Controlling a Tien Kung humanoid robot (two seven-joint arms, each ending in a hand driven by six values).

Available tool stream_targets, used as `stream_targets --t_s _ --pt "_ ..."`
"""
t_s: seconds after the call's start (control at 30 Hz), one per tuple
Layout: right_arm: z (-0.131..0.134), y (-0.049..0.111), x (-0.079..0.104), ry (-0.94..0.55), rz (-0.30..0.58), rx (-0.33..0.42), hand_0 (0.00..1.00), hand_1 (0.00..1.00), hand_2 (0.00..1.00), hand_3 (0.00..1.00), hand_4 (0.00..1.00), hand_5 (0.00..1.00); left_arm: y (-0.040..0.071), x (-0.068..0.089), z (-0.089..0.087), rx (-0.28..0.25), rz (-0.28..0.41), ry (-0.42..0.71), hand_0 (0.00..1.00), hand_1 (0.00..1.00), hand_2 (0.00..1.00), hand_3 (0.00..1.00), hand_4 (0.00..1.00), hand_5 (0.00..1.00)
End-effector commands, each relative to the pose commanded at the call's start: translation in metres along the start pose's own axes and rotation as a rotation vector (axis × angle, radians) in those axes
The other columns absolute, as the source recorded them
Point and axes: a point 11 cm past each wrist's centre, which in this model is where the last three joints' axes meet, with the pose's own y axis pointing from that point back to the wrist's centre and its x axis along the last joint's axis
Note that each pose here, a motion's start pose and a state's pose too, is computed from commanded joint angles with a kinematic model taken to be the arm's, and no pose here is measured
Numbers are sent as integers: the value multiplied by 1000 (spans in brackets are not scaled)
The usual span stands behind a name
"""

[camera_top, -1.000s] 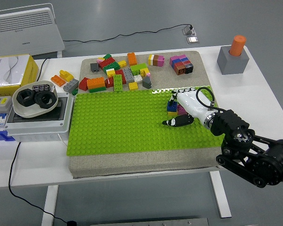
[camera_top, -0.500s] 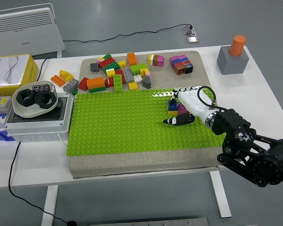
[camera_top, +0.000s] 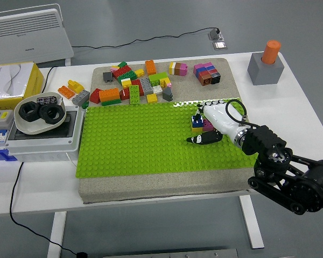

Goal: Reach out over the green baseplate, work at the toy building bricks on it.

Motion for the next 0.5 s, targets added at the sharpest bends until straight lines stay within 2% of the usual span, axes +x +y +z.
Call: stream_targets --t_s 0.5 --pt "5 0 -6 -10 -10 -18 921 875 894 622 955 611 0 0 0 0 0 4 744 619 561 569 384 162"
